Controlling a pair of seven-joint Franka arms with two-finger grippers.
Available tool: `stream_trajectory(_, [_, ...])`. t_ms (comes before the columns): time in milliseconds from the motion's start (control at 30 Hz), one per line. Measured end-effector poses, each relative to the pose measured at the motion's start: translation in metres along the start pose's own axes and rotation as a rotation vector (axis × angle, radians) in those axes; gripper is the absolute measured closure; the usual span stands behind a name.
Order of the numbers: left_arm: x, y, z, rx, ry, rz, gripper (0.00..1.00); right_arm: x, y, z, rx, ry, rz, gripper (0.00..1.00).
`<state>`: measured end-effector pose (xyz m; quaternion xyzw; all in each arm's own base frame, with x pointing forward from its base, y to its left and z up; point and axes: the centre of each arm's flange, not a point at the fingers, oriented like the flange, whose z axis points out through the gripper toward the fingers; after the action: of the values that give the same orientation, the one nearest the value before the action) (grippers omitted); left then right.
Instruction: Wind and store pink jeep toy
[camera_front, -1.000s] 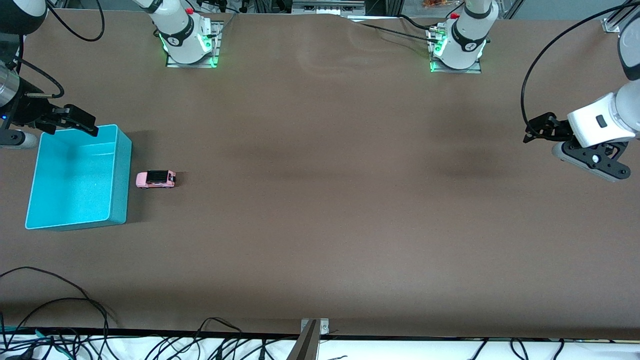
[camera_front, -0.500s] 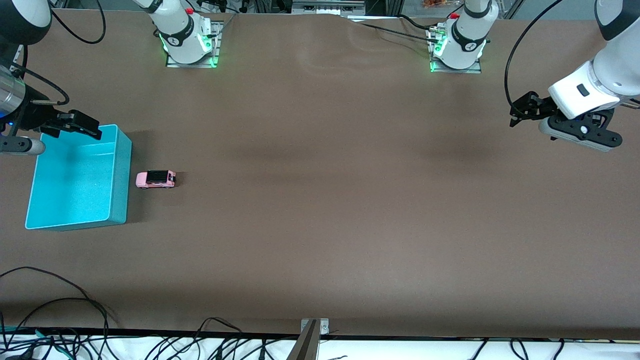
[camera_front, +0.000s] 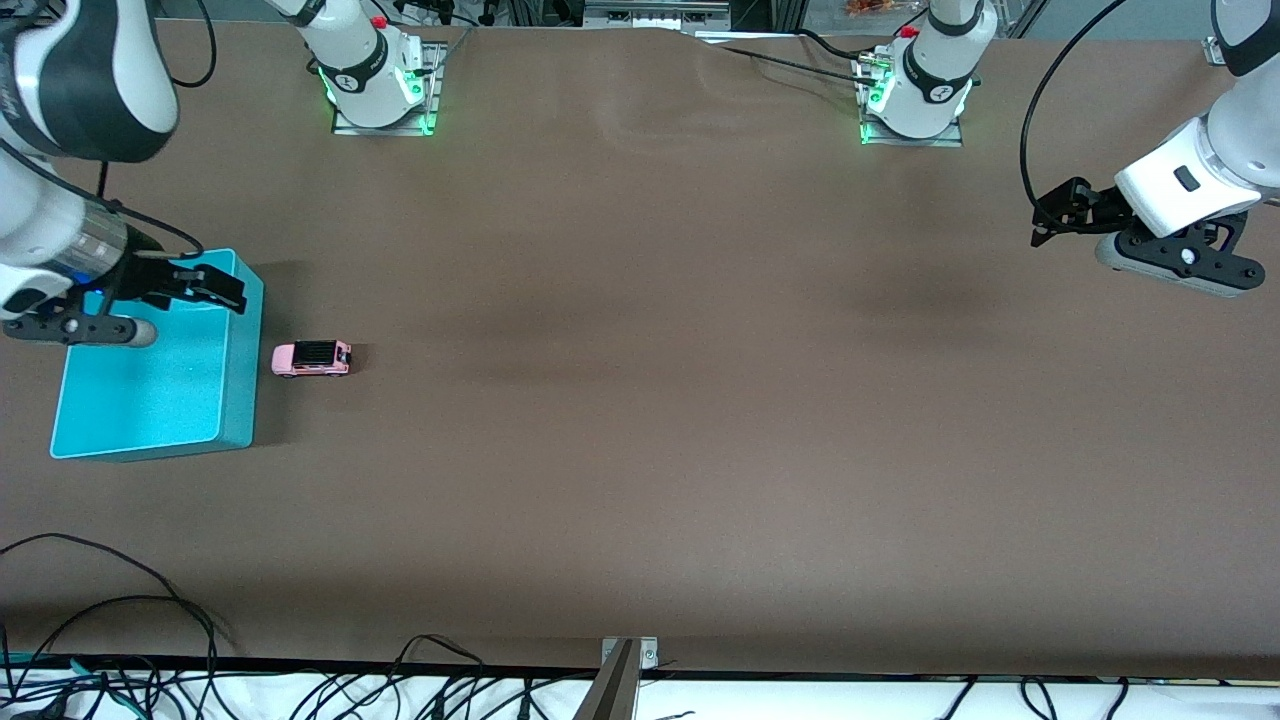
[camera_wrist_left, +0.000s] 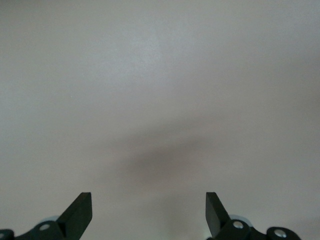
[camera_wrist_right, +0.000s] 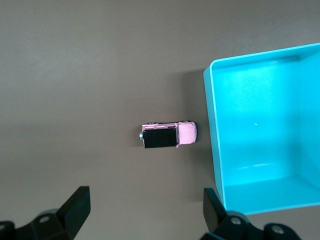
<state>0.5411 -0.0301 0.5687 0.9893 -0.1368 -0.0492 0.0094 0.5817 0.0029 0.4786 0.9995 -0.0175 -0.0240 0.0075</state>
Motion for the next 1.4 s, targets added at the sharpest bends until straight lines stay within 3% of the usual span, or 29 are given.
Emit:
stream_trajectory(500, [0.003,0.004,-0.012,0.002,0.012,-0.055,0.0,-0.02,0.0,0.107,0.002,0.04,0.005,0.0])
stream_trajectory(933, [0.005,0.0,-0.021,0.004,0.031,-0.068,0.0,-0.035,0.002,0.161,-0.001,0.021,0.035,0.0])
stream_trajectory(1100, [0.007,-0.002,-0.021,0.004,0.032,-0.073,0.0,-0.037,0.004,0.182,-0.004,0.003,0.233,0.0])
stream_trajectory(1233, [0.007,-0.004,-0.026,0.006,0.042,-0.076,0.0,-0.034,0.003,0.189,-0.002,0.018,0.425,0.0])
stream_trajectory(1400, [0.009,-0.005,-0.027,0.006,0.046,-0.077,0.0,-0.033,0.003,0.195,-0.001,0.022,0.582,0.0])
